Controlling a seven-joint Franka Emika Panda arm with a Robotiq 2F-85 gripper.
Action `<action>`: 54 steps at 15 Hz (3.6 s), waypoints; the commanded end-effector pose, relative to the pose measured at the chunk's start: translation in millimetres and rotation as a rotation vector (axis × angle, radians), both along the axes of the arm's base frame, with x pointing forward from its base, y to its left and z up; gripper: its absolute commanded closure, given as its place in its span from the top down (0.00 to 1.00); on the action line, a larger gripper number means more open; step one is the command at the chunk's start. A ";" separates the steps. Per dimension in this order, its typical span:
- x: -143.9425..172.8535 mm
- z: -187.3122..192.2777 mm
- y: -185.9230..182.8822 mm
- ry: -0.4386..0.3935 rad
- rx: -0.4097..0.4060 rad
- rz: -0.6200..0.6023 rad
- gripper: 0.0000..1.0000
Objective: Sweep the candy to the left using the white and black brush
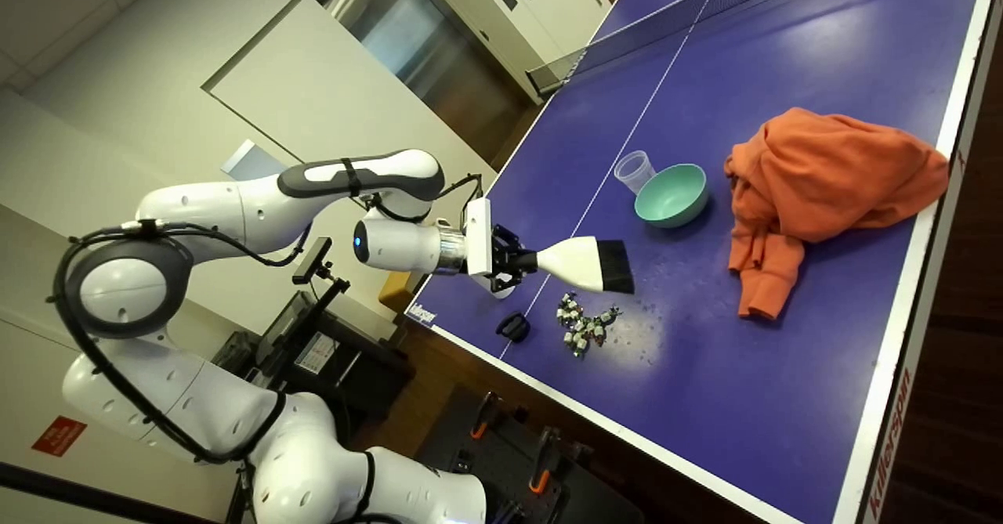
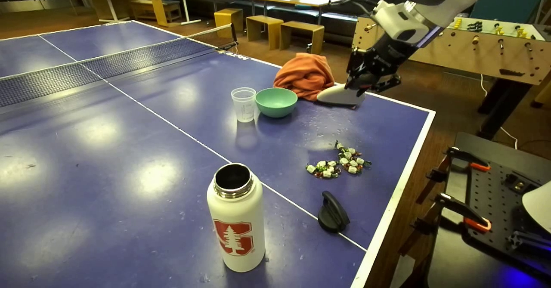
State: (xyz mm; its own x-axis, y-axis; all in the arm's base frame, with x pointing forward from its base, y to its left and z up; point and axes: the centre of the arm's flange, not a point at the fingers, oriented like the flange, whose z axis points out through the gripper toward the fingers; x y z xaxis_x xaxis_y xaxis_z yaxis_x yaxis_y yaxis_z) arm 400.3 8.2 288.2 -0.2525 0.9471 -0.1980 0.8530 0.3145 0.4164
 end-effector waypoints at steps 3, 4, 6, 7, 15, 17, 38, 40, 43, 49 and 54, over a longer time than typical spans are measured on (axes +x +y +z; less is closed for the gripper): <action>9.5 50.3 -95.7 -0.035 -0.142 -0.268 0.12; 7.4 45.0 -116.1 -0.027 -0.158 -0.320 0.12; 2.4 36.1 -146.8 -0.015 -0.190 -0.403 0.12; 0.2 31.2 -159.0 -0.007 -0.190 -0.430 0.12; 28.0 -36.5 -135.0 0.076 -0.177 -0.513 0.12; 35.9 -56.1 -111.6 0.106 -0.182 -0.511 0.12; 49.4 -139.3 -107.0 0.147 -0.274 -0.639 0.69; 52.8 -129.2 -103.5 0.126 -0.251 -0.619 0.83; 50.7 -98.3 -95.7 0.073 -0.215 -0.583 1.00; 44.6 -6.4 -77.7 -0.037 -0.124 -0.685 1.00; 38.8 19.4 -70.0 -0.073 0.088 -0.868 1.00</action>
State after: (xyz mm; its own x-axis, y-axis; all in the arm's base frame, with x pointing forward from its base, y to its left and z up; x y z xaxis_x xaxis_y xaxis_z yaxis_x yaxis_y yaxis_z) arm 418.6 -89.9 241.4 0.5087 0.8310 -0.2252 0.8002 -0.3599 0.4796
